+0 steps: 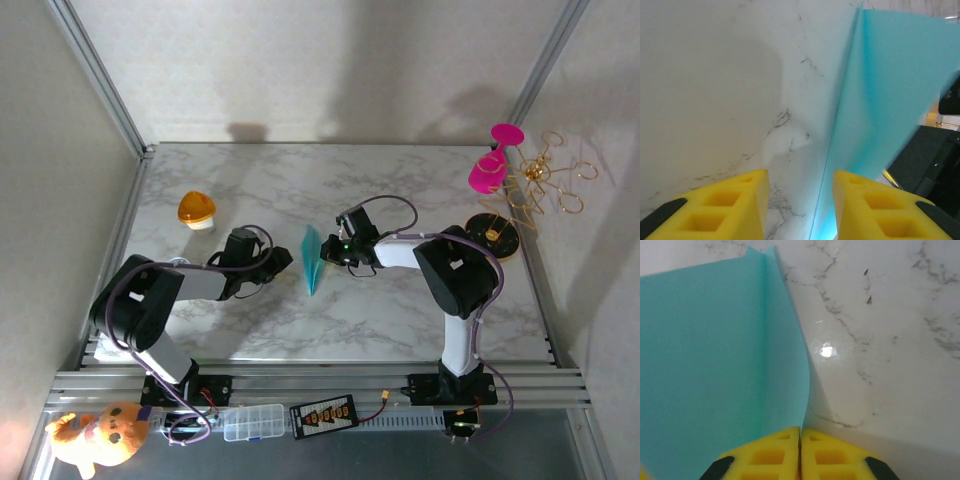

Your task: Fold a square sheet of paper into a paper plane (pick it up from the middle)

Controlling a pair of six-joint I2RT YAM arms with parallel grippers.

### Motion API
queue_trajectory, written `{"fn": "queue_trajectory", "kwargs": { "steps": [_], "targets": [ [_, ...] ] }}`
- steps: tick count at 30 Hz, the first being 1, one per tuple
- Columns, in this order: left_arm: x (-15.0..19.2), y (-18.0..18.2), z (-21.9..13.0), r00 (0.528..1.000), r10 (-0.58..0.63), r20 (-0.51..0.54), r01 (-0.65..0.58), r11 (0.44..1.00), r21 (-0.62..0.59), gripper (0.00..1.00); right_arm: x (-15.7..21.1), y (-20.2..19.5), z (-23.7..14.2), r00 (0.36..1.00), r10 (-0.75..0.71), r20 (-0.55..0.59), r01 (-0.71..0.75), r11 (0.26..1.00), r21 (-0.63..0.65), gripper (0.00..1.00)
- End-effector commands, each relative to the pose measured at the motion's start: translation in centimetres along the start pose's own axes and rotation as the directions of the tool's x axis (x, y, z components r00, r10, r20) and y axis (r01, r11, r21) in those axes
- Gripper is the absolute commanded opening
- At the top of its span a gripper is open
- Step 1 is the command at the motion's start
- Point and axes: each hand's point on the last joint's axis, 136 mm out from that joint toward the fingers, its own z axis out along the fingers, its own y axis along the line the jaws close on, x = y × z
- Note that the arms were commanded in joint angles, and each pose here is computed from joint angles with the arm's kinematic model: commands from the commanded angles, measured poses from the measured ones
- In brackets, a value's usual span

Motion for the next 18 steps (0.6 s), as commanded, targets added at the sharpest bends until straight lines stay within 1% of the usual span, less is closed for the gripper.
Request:
{"fn": "queue_trajectory", "kwargs": {
  "steps": [1,5,9,13,18],
  "targets": [
    [-0.3,-1.9,0.4,1.0,0.004,-0.007,-0.004,0.998,0.06,0.36,0.1,-1.2,0.4,1.0,0.001,-0.01,-0.001,0.999,0.05,0.09],
    [-0.3,-2.8,0.7,1.0,0.009,-0.02,-0.007,0.996,0.094,0.36,0.1,-1.4,0.4,1.0,0.002,-0.017,-0.001,0.998,0.057,0.09],
    [-0.3,-4.0,0.5,1.0,0.022,-0.016,-0.019,0.99,0.138,0.39,0.1,-1.5,0.4,1.0,0.002,-0.017,-0.001,0.998,0.063,0.08],
    [-0.5,-4.7,0.2,0.999,0.036,-0.006,-0.035,0.987,0.16,0.4,0.1,-1.5,0.5,1.0,0.004,-0.02,-0.003,0.998,0.065,0.08],
    [-0.2,-5.6,0.5,0.997,0.069,-0.026,-0.063,0.981,0.183,0.4,0.2,-1.7,0.6,1.0,0.004,-0.025,-0.003,0.998,0.069,0.08]
  ]
}}
